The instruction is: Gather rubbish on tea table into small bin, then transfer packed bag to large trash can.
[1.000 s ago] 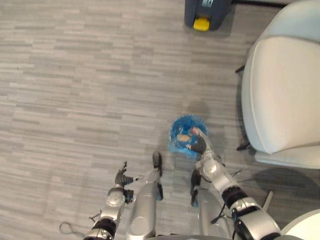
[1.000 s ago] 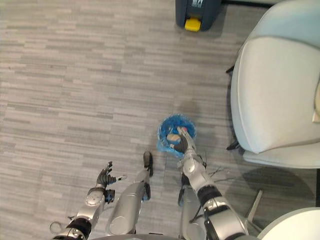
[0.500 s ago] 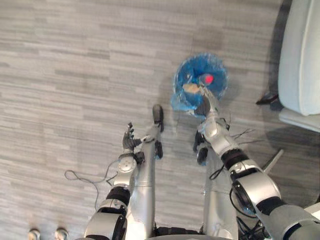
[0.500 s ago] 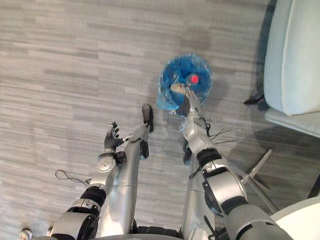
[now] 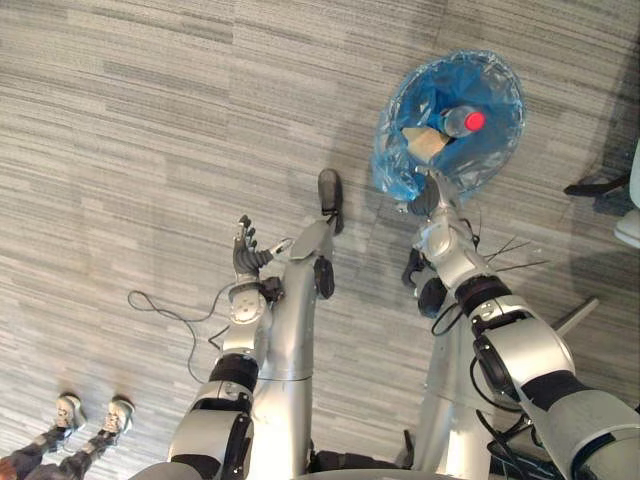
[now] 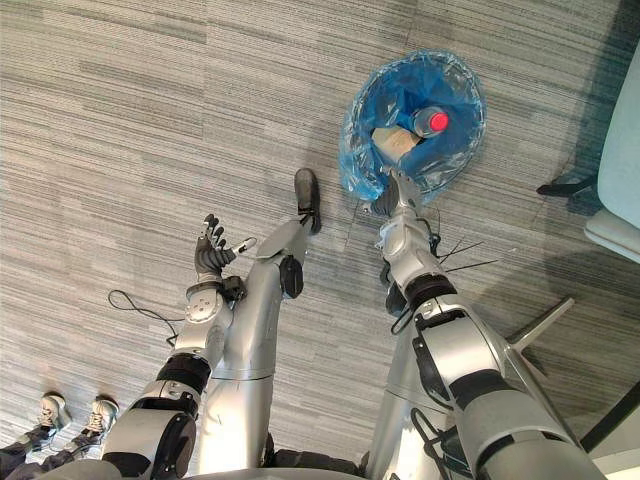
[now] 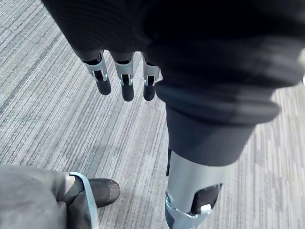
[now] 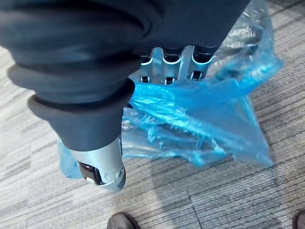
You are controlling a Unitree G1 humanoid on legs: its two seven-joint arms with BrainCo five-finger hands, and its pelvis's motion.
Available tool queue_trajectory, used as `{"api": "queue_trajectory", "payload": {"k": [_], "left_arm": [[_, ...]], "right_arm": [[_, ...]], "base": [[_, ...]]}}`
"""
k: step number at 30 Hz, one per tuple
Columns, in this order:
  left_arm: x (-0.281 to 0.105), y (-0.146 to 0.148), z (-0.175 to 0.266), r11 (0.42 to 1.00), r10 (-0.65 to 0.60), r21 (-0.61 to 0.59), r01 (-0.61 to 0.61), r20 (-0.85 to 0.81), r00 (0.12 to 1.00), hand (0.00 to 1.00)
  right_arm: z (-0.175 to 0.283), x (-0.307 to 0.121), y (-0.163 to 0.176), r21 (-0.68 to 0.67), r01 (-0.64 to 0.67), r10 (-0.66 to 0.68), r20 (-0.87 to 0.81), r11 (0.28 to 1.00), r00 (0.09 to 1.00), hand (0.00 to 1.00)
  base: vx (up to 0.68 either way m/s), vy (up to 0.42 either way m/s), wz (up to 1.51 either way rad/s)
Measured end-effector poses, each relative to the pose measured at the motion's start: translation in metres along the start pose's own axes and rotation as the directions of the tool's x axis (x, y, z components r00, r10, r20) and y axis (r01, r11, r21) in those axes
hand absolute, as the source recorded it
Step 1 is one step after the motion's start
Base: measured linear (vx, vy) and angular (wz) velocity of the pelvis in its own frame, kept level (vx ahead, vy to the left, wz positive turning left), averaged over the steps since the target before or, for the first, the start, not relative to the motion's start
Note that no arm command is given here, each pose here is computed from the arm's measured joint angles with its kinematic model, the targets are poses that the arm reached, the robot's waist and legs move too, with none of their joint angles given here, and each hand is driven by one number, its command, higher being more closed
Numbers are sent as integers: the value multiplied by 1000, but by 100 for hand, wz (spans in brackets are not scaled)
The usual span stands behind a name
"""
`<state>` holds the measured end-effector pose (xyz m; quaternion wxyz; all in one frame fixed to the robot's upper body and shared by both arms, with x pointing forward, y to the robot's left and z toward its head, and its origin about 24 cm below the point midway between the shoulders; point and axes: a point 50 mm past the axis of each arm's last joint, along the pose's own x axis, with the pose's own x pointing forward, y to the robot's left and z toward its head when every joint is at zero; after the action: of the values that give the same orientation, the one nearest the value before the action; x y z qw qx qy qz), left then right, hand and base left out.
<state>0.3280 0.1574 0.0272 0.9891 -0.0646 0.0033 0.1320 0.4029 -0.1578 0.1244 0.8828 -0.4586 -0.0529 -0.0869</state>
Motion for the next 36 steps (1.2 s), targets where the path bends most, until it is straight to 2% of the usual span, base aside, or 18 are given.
{"api": "queue_trajectory", "payload": {"k": [10, 15, 17, 19, 20, 22, 23, 25, 28, 29, 32, 36], "left_arm": [[1, 4, 2, 1000, 8, 8, -8, 8, 1000, 0], [-1, 6, -4, 1000, 13, 14, -13, -20, 1000, 0], [-5, 8, -8, 1000, 13, 24, -12, -33, 999, 0], [-11, 7, -15, 999, 1, 36, 1, -63, 998, 0], [-14, 6, -19, 999, -7, 38, 10, -77, 997, 0], [-26, 11, -34, 998, -14, 61, 23, -129, 992, 0], [-29, 14, -38, 998, -9, 67, 18, -144, 990, 0], [-41, 22, -51, 996, -5, 84, 21, -190, 982, 0], [-51, 30, -62, 994, -1, 105, 26, -230, 973, 0], [-59, 34, -70, 993, -2, 112, 32, -263, 965, 0], [-75, 43, -87, 990, 7, 133, 40, -335, 942, 0], [-104, 62, -116, 977, 27, 198, 75, -467, 884, 0]], "right_arm": [[10, -4, -5, 128, 39, -46, 50, 991, 998, 100], [29, -13, -5, 315, 45, -82, 104, 948, 991, 100], [37, -20, -2, 445, 31, -92, 115, 895, 989, 100], [38, -35, 7, 611, 9, -87, 98, 792, 991, 100], [37, -40, 9, 646, -2, -78, 94, 763, 992, 100], [32, -60, 23, 750, -41, -33, 84, 661, 996, 100], [31, -65, 27, 774, -53, -19, 84, 631, 996, 100], [26, -86, 37, 852, -74, 9, 81, 517, 997, 100], [22, -105, 42, 905, -89, 27, 85, 415, 996, 100], [19, -116, 49, 928, -89, 56, 74, 362, 996, 100], [17, -133, 56, 948, -107, 85, 85, 299, 993, 100], [14, -148, 67, 944, -158, 135, 123, 290, 983, 100]], "base": [[-11, -5, -2], [-19, -6, 2], [-6, -19, -2], [-6, -47, 1], [11, -50, 13], [39, -56, 10], [88, -50, -1], [97, -37, -1], [166, -49, 9], [178, -51, 5], [160, -42, -3], [154, -25, -12]]}}
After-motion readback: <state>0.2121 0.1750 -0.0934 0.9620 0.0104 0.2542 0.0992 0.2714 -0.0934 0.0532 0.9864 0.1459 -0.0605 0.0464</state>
